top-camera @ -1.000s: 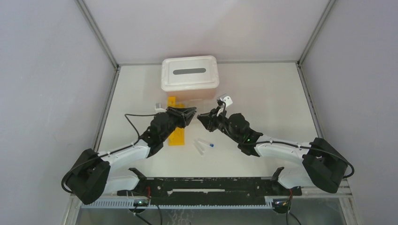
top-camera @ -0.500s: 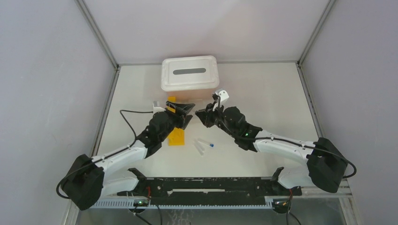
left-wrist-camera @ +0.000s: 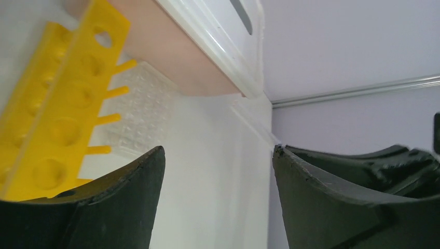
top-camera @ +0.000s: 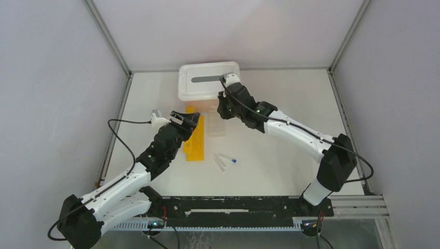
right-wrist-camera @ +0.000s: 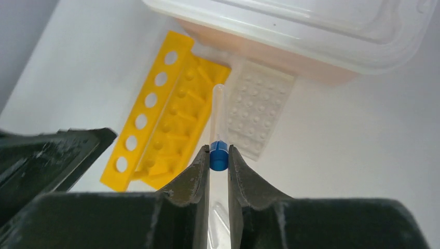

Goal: Organize the chemistry lab equipment
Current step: Pick up the test tube at the center of the board, then insert the test tube into the slot of the test tube rack.

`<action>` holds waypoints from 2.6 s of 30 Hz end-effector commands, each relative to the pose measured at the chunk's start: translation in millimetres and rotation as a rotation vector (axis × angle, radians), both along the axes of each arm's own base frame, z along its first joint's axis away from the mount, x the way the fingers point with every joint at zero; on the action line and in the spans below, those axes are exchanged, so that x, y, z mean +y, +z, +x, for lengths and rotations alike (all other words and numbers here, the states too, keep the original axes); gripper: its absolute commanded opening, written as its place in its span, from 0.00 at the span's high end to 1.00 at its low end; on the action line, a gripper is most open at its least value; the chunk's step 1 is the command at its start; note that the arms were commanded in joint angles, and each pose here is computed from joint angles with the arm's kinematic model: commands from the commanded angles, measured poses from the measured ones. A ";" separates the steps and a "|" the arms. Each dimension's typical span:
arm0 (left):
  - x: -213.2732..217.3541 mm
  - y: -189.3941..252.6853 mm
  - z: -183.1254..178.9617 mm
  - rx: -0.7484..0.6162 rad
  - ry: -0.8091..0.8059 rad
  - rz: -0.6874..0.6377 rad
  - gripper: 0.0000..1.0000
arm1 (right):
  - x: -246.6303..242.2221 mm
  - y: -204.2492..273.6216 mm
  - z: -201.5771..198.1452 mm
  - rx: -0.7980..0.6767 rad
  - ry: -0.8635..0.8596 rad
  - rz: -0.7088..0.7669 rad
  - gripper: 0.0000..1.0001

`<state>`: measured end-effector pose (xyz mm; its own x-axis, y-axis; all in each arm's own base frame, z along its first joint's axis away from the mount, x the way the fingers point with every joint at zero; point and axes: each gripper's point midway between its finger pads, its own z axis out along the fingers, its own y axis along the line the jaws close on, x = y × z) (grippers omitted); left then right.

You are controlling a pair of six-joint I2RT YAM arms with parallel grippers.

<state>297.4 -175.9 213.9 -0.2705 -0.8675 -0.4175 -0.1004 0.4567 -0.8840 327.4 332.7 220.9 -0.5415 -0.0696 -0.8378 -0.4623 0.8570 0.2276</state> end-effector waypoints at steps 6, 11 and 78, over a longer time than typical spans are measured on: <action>28.0 17.5 2.7 -0.058 0.099 0.126 0.21 | -19.5 -26.3 4.1 0.238 -0.005 -0.298 0.79; 32.6 16.4 -0.3 -0.059 0.108 0.136 0.21 | -16.3 -41.7 1.0 0.327 0.012 -0.395 0.82; 45.4 5.8 -16.9 -0.083 0.118 0.095 0.22 | -15.7 -98.6 18.3 0.446 0.011 -0.569 0.84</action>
<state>278.8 -134.2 220.4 -0.1562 -0.8420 -0.5164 -0.0905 0.5328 -0.8414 333.4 315.1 112.5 -0.8397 -0.4338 -0.3267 -0.4364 0.8971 -0.0692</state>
